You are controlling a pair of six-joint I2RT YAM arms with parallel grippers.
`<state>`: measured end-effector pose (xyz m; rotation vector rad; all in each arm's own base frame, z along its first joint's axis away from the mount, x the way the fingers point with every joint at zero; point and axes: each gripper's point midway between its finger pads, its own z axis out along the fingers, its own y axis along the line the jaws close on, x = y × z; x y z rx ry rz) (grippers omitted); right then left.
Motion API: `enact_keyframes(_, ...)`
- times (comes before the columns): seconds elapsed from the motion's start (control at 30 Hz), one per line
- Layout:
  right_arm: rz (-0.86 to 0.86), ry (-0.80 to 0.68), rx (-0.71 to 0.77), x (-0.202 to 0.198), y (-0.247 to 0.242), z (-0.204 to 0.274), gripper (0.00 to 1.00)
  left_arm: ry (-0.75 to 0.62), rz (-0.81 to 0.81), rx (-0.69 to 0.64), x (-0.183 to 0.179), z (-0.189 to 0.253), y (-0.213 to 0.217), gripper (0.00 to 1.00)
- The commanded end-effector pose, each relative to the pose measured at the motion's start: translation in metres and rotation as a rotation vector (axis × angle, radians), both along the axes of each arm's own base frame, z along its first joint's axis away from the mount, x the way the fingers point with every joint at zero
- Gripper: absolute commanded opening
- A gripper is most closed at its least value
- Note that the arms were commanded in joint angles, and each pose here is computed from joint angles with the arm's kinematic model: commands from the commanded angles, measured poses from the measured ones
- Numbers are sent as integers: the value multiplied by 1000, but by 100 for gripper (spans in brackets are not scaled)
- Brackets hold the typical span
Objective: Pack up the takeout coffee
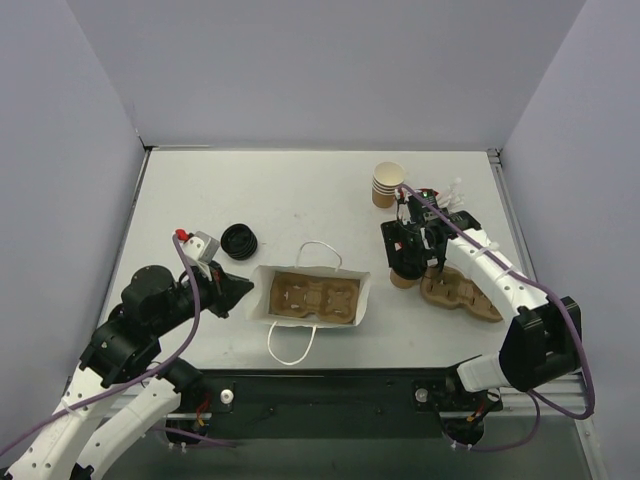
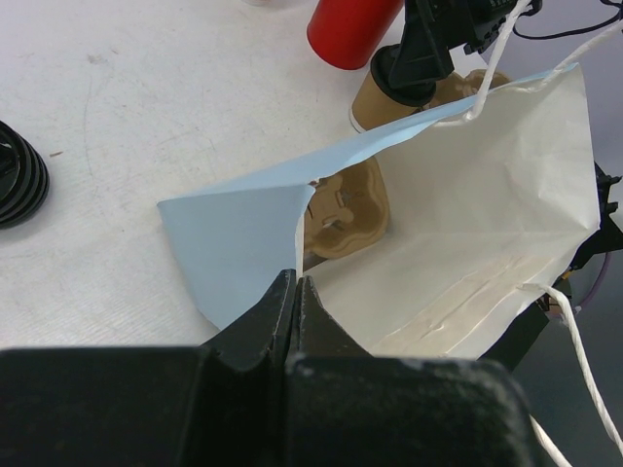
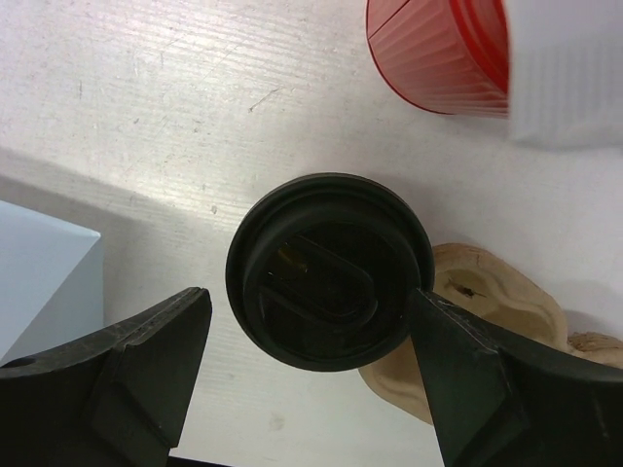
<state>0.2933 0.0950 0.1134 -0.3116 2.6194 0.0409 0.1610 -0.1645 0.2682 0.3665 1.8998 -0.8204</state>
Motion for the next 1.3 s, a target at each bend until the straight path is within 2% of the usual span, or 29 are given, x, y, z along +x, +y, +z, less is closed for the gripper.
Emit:
enact_keyframes(0.0,-35,23,-35,-1,-8,-10,84,-29,5,5,0,10,4,0)
enact_keyframes(0.27,-41,36,-36,-3,-8,-15,80,-17,3,10,0,8,3,0)
enact_keyframes(0.53,-57,-34,-39,5,-11,7,84,-19,4,10,2,9,2,0)
enact_keyframes(0.97,-65,-49,-77,6,-18,10,85,-15,7,15,5,9,1,0)
enact_keyframes(1.27,-61,7,-73,-8,-19,-5,82,-13,11,17,6,9,1,0)
